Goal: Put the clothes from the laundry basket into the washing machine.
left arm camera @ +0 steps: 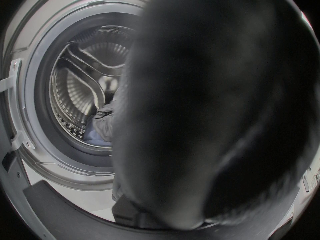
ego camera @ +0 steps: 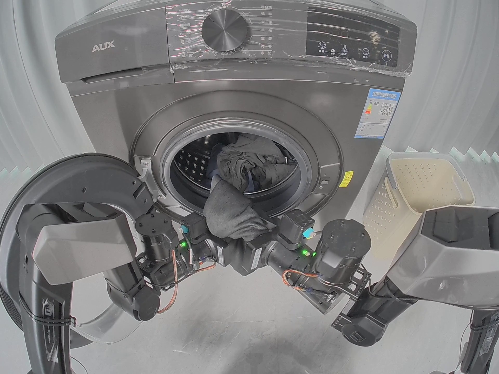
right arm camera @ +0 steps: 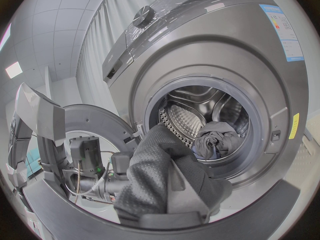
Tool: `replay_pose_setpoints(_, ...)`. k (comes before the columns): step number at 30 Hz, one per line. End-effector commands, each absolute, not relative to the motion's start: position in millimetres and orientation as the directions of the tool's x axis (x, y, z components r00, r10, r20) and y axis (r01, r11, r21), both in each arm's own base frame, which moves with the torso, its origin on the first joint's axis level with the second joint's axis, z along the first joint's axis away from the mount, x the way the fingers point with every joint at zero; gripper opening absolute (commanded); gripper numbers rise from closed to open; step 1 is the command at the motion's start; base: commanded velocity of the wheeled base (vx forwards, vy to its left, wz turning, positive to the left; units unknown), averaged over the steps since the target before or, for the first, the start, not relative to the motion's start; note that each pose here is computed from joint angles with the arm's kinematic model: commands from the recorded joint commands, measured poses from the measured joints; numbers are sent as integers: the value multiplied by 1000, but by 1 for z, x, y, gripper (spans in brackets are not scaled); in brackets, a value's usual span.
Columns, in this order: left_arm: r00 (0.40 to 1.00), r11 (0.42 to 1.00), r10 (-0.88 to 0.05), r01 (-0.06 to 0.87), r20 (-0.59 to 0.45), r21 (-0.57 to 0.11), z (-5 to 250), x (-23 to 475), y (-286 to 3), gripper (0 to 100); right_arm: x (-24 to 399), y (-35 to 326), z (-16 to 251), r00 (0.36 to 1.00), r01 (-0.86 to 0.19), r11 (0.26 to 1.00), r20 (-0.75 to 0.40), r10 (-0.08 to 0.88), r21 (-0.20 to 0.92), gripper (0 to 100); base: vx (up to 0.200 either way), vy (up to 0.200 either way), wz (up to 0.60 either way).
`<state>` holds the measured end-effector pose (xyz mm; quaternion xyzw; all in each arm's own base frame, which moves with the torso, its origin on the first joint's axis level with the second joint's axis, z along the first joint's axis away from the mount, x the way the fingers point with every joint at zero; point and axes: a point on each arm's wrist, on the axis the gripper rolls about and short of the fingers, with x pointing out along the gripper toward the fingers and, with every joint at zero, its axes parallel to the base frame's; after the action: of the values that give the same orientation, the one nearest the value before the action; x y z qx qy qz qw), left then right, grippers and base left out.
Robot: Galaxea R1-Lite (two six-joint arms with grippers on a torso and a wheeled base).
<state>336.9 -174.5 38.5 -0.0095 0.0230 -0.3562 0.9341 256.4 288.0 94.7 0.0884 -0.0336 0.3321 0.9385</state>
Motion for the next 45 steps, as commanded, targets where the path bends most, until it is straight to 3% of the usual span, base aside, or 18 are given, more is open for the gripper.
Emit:
replay_pose_setpoints(1,780,779,-626,625,1,-46,48,344,-169,0,258,276,90,804,-595,791,83,589,140,0,0,0,0)
replay_pose_setpoints(9,795,794,-602,606,69,-57,78,339,-157,0,256,256,64,829,-550,827,-41,558,120,0,0,0,0)
replay_pose_setpoints(19,783,780,-619,622,64,-69,93,315,-154,0,252,262,61,819,-561,812,-35,573,164,0,0,0,0)
replay_pose_setpoints(20,782,778,-620,623,61,-78,95,310,-153,0,251,261,62,818,-561,810,-36,574,169,100,0,0,0)
replay_pose_setpoints(26,759,753,-651,650,31,-106,109,264,-145,0,231,237,62,811,-562,816,-102,576,138,100,0,0,0)
replay_pose_setpoints(31,762,754,-647,646,33,-116,117,246,-134,0,195,206,52,775,-585,806,-232,588,88,100,0,0,0)
replay_pose_setpoints(36,756,747,-654,651,24,-135,118,239,-134,0,170,187,52,743,-606,791,-292,602,90,100,0,0,0)
replay_pose_setpoints(39,760,752,-650,644,4,-141,114,237,-131,0,169,185,61,754,-599,794,-259,604,107,100,0,0,0)
replay_pose_setpoints(45,782,775,-624,616,-14,-140,112,231,-125,0,183,174,65,824,-506,856,-233,516,107,100,0,0,0)
